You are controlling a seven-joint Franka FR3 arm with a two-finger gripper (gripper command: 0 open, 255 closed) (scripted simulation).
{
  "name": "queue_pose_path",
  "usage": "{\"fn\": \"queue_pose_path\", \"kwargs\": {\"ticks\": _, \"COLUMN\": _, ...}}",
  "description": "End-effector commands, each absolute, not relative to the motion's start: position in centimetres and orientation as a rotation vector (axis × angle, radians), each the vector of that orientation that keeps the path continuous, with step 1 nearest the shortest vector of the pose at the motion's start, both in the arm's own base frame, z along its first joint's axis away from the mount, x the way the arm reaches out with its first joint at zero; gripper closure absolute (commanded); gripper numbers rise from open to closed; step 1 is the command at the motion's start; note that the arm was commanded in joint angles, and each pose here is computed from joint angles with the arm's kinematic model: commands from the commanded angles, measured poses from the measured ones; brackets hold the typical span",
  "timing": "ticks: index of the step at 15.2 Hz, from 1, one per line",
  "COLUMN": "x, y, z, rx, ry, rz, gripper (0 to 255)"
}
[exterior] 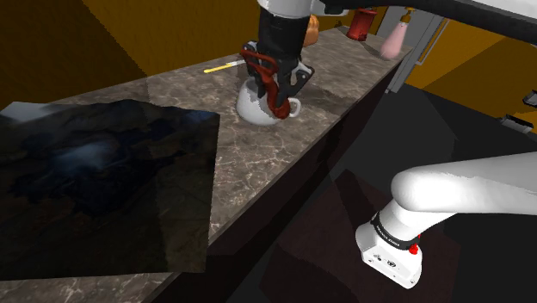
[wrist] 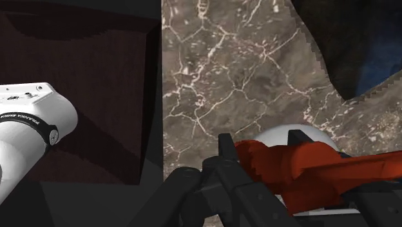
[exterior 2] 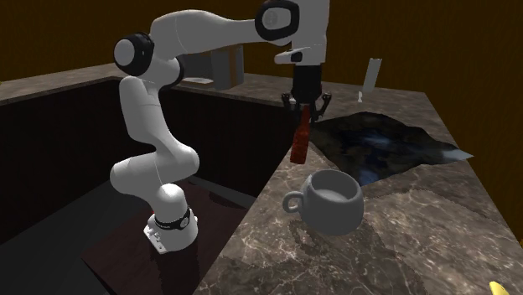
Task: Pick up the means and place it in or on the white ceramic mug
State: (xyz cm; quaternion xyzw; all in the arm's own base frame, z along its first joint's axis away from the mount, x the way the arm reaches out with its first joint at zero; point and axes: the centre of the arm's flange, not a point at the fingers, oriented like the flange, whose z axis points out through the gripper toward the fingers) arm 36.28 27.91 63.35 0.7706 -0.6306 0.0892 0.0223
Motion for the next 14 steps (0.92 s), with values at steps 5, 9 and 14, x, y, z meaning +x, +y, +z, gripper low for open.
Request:
{"fn": "queue_pose_path", "kwargs": {"ticks": 5, "x": 37.9, "y": 25.9, "z": 65.4, "rx": 2.387, "ry": -1.954, "rz": 0.277, "gripper": 255}}
{"fn": "queue_pose_path", "kwargs": {"ticks": 9, "x": 41.2, "y": 21.7, "z": 65.6, "rx": 2.387, "ry": -1.954, "rz": 0.277, "gripper": 255}}
{"fn": "queue_pose_path", "kwargs": {"ticks": 14, "x": 45.3, "y": 16.6, "z": 65.8, "rx": 2.387, "ry": -1.954, "rz": 0.277, "gripper": 255}}
